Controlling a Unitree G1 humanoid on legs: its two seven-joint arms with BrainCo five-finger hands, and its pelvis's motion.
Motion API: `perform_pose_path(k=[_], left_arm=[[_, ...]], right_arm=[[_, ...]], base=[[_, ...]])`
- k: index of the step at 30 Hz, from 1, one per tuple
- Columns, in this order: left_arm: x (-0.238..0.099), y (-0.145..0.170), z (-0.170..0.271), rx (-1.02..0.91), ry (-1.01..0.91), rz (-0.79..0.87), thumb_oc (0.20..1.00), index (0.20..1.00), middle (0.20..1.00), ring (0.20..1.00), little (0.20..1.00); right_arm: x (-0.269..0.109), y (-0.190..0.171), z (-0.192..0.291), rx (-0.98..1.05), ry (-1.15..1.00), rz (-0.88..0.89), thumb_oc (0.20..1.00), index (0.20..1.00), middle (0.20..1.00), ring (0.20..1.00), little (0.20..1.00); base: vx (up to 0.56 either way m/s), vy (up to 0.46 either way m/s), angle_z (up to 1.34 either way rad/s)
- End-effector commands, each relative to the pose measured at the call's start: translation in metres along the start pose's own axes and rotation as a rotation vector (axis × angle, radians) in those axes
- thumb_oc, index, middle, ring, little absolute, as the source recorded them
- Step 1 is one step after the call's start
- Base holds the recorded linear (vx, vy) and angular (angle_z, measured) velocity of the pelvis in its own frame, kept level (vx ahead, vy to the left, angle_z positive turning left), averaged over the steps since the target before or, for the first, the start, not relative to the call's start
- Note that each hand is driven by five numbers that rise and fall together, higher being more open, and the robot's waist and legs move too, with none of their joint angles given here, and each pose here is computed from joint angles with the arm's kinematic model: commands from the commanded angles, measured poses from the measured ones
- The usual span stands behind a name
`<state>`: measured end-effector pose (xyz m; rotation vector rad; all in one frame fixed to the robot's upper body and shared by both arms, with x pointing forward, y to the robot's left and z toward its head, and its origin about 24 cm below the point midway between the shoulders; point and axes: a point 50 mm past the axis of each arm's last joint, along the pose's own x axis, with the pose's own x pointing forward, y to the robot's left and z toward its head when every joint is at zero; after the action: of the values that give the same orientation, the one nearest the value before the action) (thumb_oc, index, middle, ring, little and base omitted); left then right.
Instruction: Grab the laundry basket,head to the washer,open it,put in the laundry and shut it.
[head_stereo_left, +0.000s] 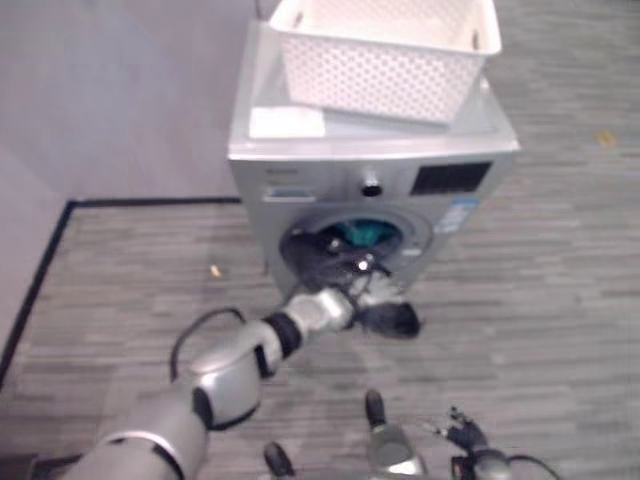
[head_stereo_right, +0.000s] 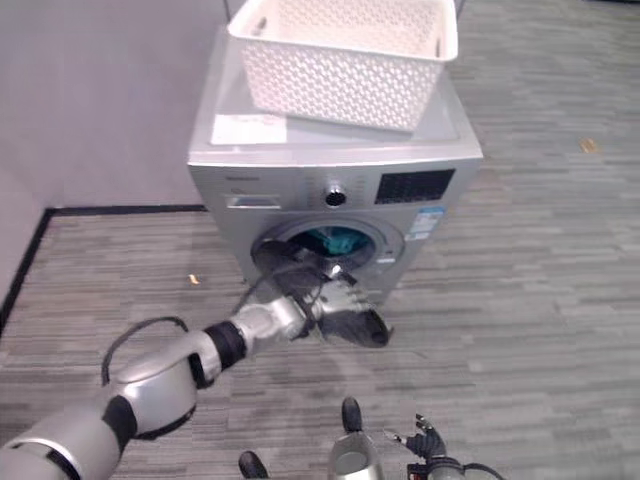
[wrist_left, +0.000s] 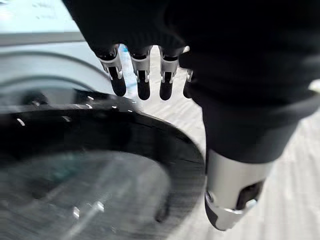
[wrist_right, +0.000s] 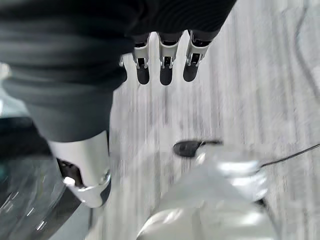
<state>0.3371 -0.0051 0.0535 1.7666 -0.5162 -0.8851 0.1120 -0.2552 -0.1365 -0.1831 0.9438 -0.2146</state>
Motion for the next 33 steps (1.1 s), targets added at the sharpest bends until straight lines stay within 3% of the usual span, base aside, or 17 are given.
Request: perform_pose_path(k=[1, 4, 8, 14, 21, 25, 28, 33], left_arm=[[0.007, 0.039, -0.019, 0.001, 0.077, 0.104, 1.0, 1.0, 1.0, 1.0, 1.0], [0.003, 0.064, -0.039, -0.026, 0.144, 0.181, 1.0, 1.0, 1.0, 1.0, 1.0], [-0.005, 0.069, -0.059, -0.063, 0.207, 0.222, 1.0, 1.0, 1.0, 1.0, 1.0], [-0.026, 0.055, -0.086, -0.155, 0.279, 0.318, 1.0, 1.0, 1.0, 1.0, 1.0], [-0.073, 0.029, -0.079, -0.227, 0.135, 0.434, 1.0, 1.0, 1.0, 1.0, 1.0], [-0.131, -0.017, -0.061, -0.463, 0.079, 0.383, 1.0, 1.0, 1.0, 1.0, 1.0], [-0.166, -0.06, -0.054, -0.721, 0.216, 0.383, 1.0, 1.0, 1.0, 1.0, 1.0], [-0.169, -0.12, -0.036, -1.013, 0.402, 0.239, 1.0, 1.0, 1.0, 1.0, 1.0]], right_arm=[[-0.004, -0.021, -0.013, 0.038, 0.039, -0.078, 1.0, 1.0, 1.0, 1.0, 1.0], [-0.008, -0.033, -0.024, 0.071, 0.08, -0.136, 1.0, 1.0, 1.0, 1.0, 1.0], [-0.009, -0.037, -0.029, 0.088, 0.095, -0.164, 1.0, 1.0, 1.0, 1.0, 1.0], [-0.009, -0.03, -0.032, 0.1, 0.091, -0.164, 1.0, 1.0, 1.0, 1.0, 1.0], [-0.011, -0.009, -0.034, 0.133, 0.068, -0.12, 1.0, 1.0, 1.0, 1.0, 1.0], [-0.011, 0.006, -0.032, 0.194, 0.054, -0.077, 1.0, 1.0, 1.0, 1.0, 1.0], [-0.011, 0.012, -0.027, 0.23, 0.025, -0.055, 1.0, 1.0, 1.0, 1.0, 1.0], [-0.009, 0.014, -0.022, 0.247, 0.025, -0.04, 1.0, 1.0, 1.0, 1.0, 1.0]], base=[[-0.04, -0.081, -0.12], [-0.03, -0.106, -0.16], [-0.01, -0.091, -0.28], [0.03, -0.066, -0.25], [0.03, -0.018, 0.03], [0.06, 0.031, 0.53], [0.03, 0.019, 0.55], [0.02, -0.012, 0.5]])
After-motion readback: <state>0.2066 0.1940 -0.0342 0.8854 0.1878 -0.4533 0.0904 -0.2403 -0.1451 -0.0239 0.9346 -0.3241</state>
